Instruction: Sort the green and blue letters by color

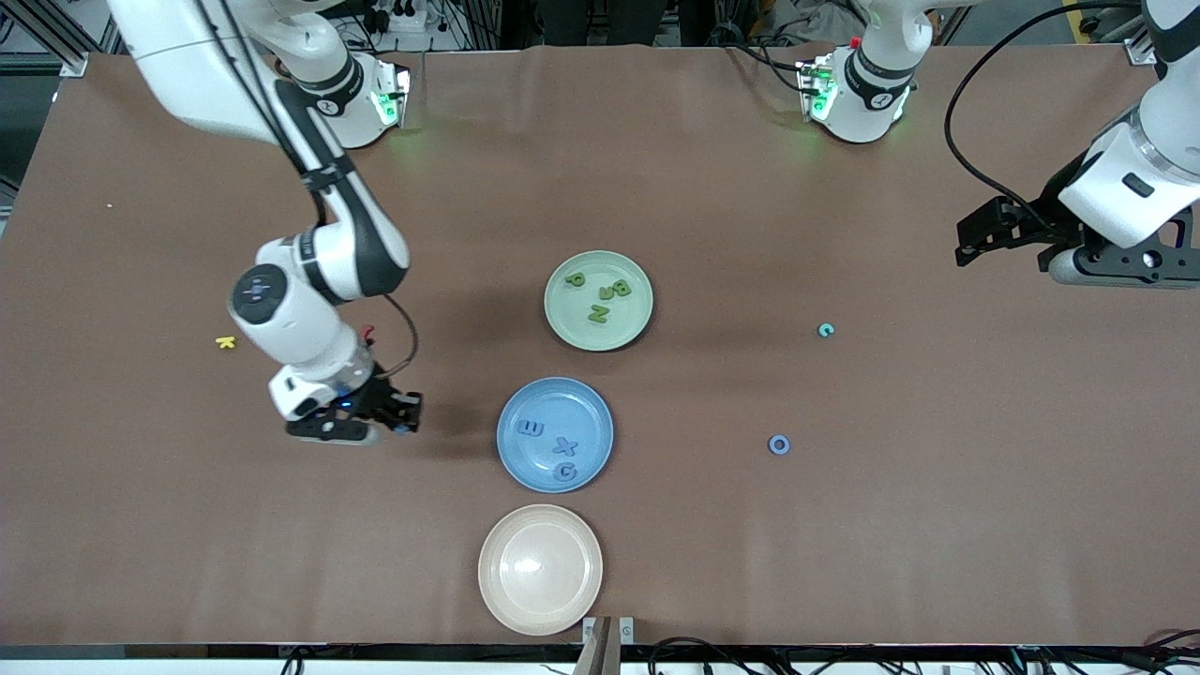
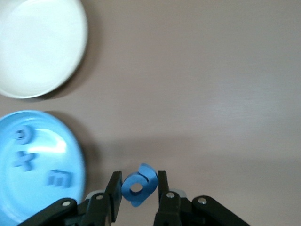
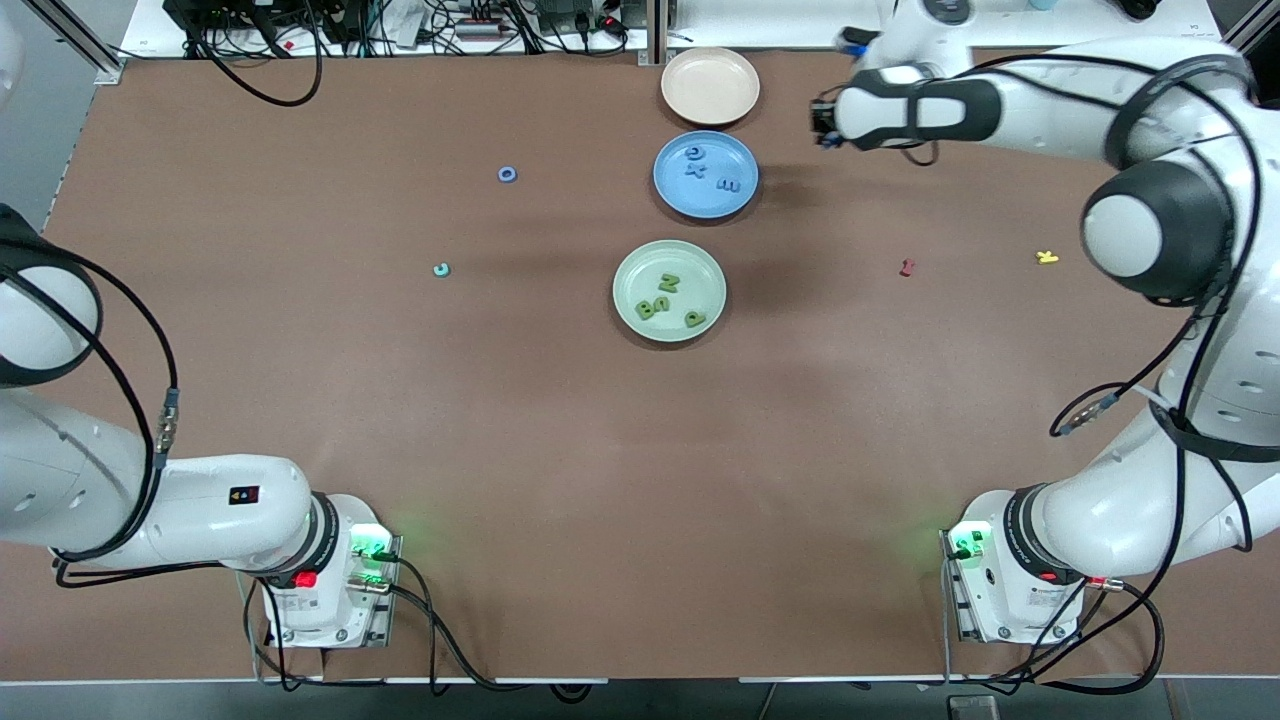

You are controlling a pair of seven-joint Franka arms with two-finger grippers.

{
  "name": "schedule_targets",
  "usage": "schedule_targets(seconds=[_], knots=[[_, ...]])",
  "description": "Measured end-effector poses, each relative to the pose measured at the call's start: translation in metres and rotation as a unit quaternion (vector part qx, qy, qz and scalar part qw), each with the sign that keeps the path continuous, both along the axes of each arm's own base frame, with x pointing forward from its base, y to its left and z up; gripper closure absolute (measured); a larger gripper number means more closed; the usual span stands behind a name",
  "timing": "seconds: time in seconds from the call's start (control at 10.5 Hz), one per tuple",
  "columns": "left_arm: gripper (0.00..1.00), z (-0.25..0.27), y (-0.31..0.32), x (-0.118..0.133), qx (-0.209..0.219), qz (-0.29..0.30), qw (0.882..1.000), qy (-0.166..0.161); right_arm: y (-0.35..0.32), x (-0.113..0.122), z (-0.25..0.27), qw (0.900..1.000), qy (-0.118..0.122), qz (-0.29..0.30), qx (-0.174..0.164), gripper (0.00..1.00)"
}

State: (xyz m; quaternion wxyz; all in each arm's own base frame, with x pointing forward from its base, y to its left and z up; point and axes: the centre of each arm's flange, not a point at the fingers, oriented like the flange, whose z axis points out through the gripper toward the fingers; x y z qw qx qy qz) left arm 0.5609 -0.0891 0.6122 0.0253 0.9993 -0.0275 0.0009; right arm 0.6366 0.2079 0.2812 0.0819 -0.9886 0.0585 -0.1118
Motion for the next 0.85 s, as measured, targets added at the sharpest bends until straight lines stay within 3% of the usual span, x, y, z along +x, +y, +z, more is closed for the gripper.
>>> schedule_targets(seconds=[0.28,0.66,0.76,0.85], knots=[[0.00,-0.001,0.000,0.001,0.000,0.000,1.000,0.001,0.091,0.001,-0.009,1.000,-0.010,0.014,0.016,0.65],[0.00,-0.002,0.000,0.001,0.000,0.000,1.000,0.002,0.149,0.010,-0.032,0.998,-0.037,0.037,0.030,0.65],[0.00,-0.002,0.000,0.001,0.000,0.000,1.000,0.002,0.159,0.010,-0.034,0.997,-0.051,0.036,0.038,0.61],[0.00,-0.003,-0.001,0.001,0.000,-0.001,1.000,0.002,0.164,0.010,-0.035,0.997,-0.059,0.026,0.047,0.49]])
